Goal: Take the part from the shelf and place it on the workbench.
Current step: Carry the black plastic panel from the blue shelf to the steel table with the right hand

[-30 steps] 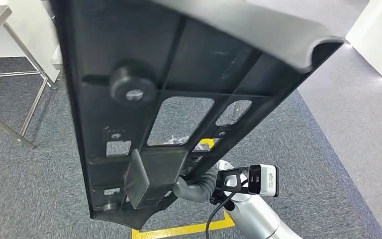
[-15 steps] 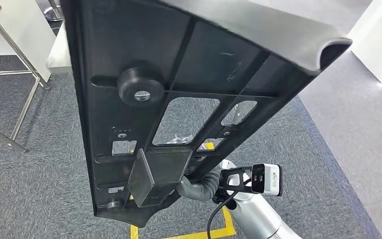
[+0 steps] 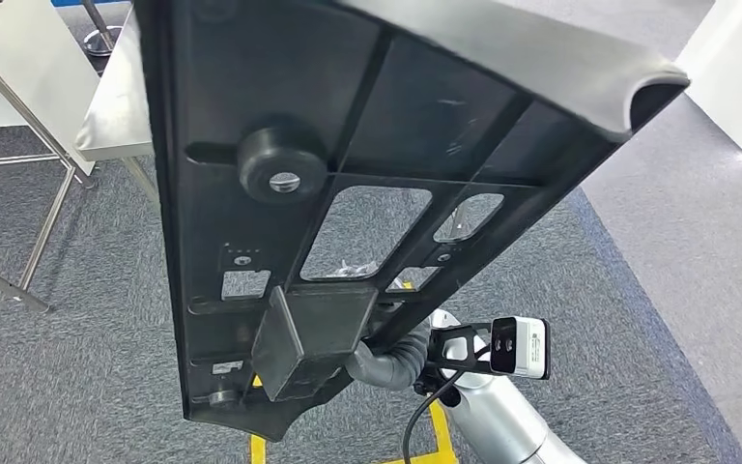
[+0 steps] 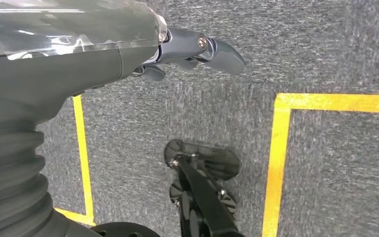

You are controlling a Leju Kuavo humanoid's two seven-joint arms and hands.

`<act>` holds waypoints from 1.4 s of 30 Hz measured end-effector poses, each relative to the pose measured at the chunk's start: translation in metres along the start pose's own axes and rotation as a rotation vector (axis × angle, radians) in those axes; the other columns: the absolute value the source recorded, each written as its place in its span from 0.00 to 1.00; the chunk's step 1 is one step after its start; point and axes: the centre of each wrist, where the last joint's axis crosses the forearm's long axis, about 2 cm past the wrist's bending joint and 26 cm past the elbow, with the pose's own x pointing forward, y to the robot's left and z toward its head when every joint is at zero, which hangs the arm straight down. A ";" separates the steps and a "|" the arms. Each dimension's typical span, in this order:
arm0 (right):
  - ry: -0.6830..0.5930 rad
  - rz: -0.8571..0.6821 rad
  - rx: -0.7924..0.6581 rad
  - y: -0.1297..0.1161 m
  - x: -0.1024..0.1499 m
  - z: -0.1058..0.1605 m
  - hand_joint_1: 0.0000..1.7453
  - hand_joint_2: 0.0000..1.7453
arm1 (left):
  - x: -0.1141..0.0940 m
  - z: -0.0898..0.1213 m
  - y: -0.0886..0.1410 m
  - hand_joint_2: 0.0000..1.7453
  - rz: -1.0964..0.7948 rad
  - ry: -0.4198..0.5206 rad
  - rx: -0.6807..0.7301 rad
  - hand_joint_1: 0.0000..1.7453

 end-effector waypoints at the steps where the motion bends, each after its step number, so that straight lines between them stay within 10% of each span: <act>1: 0.000 0.000 0.001 0.000 0.000 0.000 1.00 1.00 | 0.000 0.000 0.000 1.00 0.000 -0.001 0.000 0.00; 42: -0.012 0.023 -0.022 -0.006 0.006 0.005 1.00 1.00 | 0.002 -0.001 -0.001 1.00 0.000 -0.007 0.002 0.00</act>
